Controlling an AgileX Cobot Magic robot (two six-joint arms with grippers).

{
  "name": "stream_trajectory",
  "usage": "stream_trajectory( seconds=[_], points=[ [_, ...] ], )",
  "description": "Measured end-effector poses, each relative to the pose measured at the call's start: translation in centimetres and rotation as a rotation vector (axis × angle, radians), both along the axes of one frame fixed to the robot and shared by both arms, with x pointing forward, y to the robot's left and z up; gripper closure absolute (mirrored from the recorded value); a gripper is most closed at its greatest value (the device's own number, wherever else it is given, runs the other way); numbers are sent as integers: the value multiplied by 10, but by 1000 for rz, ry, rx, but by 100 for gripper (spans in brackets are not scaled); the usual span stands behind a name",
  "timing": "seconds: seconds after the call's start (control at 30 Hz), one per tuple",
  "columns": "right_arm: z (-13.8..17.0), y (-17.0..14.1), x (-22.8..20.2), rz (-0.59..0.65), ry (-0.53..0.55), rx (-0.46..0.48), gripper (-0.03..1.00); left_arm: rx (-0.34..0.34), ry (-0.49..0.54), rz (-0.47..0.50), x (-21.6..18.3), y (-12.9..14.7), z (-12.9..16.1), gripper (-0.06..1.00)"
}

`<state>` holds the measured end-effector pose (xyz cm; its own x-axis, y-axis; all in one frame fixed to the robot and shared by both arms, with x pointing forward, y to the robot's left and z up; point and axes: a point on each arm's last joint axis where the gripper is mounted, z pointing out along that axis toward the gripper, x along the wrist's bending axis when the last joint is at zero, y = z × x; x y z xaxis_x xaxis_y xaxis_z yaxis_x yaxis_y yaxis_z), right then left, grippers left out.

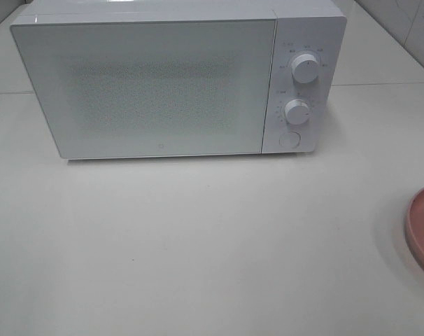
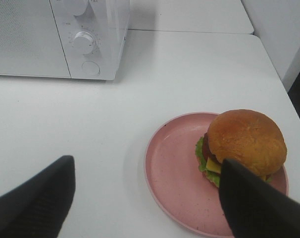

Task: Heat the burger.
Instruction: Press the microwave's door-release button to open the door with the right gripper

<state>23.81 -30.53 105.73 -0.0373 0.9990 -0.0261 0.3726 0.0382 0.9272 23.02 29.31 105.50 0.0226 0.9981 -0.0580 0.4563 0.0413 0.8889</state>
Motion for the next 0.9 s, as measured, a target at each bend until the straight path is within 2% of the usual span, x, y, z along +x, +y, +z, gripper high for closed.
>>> stream_trajectory(
  seconds=[0.13, 0.3, 0.4, 0.9],
  points=[
    [0, 0, 0, 0, 0, 0, 21, 0, 0, 0, 0, 0, 0, -1],
    [18, 0, 1, 2, -46, 3, 21, 0, 0, 0, 0, 0, 0, -1],
    [19, 1, 4, 3, -36, 2, 21, 0, 0, 0, 0, 0, 0, -1],
    [34, 8, 60, 24, -46, -7, 21, 0, 0, 0, 0, 0, 0, -1]
  ],
)
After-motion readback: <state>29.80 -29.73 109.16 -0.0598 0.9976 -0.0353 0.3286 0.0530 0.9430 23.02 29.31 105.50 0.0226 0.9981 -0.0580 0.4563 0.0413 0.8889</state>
